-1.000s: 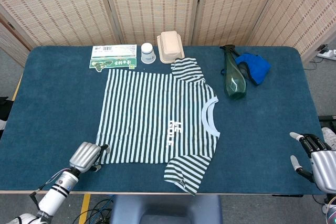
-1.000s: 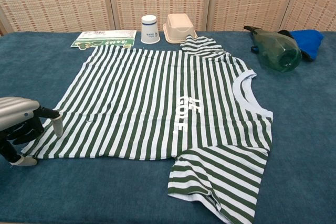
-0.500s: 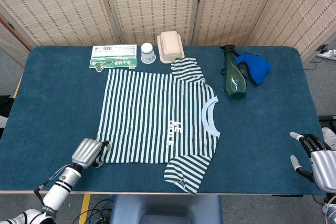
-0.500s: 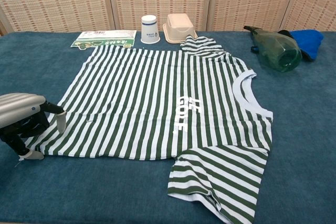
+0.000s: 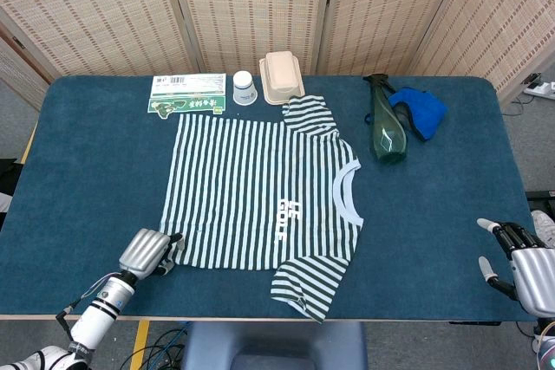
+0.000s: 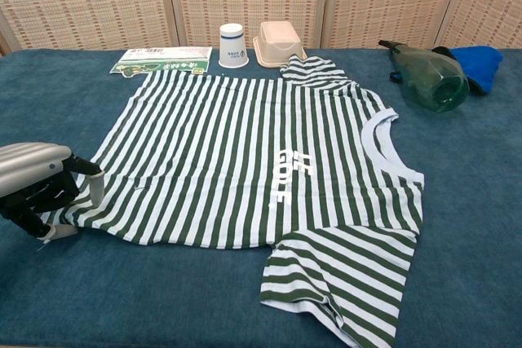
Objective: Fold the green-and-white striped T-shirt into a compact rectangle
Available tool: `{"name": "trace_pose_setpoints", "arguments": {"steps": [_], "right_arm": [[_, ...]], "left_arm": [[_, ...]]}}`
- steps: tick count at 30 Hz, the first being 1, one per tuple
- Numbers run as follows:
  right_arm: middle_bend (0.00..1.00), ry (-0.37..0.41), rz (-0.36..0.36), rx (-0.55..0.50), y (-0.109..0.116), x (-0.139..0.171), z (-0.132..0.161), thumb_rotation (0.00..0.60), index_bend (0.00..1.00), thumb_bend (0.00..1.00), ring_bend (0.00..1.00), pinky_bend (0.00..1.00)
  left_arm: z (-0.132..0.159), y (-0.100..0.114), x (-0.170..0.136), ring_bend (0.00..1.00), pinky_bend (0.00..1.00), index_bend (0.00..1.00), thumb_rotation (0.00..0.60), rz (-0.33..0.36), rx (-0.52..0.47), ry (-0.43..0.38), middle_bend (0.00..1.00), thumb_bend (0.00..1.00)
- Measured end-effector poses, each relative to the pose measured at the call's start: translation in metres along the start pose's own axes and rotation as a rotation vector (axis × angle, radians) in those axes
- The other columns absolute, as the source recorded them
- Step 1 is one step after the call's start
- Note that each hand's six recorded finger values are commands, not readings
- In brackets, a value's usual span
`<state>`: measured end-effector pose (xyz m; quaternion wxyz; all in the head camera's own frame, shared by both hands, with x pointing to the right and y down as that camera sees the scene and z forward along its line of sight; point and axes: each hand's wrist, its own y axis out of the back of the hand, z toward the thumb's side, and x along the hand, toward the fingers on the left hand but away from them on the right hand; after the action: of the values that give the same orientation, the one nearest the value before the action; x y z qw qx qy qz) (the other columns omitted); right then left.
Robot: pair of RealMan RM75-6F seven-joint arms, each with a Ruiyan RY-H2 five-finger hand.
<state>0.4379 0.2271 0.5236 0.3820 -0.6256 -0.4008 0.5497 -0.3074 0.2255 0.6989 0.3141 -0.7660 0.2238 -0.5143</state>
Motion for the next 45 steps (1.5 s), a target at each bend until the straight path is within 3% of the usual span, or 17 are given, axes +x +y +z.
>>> {"name": "trace_pose_setpoints", "arguments": {"steps": [11,19,23,24,27,32,37,45], "right_arm": [[0.31,0.026,0.002,0.003,0.0,-0.001,0.006,0.6,0.2,0.39,0.3,0.41],[0.37,0.083,0.015,0.033,-0.005,-0.004,0.019,0.6,0.2,0.39,0.37,0.43],[0.44,0.139,0.029,0.071,-0.011,-0.01,0.031,0.6,0.22,0.39,0.46,0.56],[0.49,0.157,0.033,0.081,-0.013,-0.012,0.035,0.6,0.24,0.39,0.5,0.63],[0.63,0.217,0.055,0.102,-0.022,-0.02,0.049,0.6,0.28,0.36,0.65,0.83],[0.79,0.326,0.128,0.134,-0.046,-0.032,0.077,0.6,0.3,0.3,0.81,0.99],[0.87,0.442,0.207,0.151,-0.078,-0.043,0.111,0.6,0.36,0.27,0.9,1.0],[0.87,0.536,0.304,0.212,-0.124,-0.062,0.141,0.6,0.38,0.29,0.92,1.0]], "left_arm": [[0.005,-0.001,0.0,0.86,0.95,0.55,0.6,0.004,-0.004,-0.02,0.92,0.53],[0.009,-0.001,0.001,0.86,0.95,0.57,0.6,0.012,-0.009,-0.031,0.92,0.56],[0.012,-0.001,0.001,0.87,0.95,0.57,0.6,0.016,-0.01,-0.038,0.93,0.56],[0.012,-0.001,0.001,0.87,0.95,0.57,0.6,0.016,-0.011,-0.04,0.94,0.56],[0.014,-0.001,0.001,0.88,0.95,0.57,0.6,0.014,-0.013,-0.043,0.94,0.56],[0.016,-0.001,0.0,0.88,0.95,0.57,0.6,0.017,-0.013,-0.048,0.94,0.56],[0.018,0.0,0.0,0.88,0.95,0.57,0.6,0.019,-0.014,-0.051,0.94,0.56],[0.016,-0.001,0.0,0.88,0.95,0.57,0.6,0.014,-0.015,-0.042,0.94,0.56]]}}
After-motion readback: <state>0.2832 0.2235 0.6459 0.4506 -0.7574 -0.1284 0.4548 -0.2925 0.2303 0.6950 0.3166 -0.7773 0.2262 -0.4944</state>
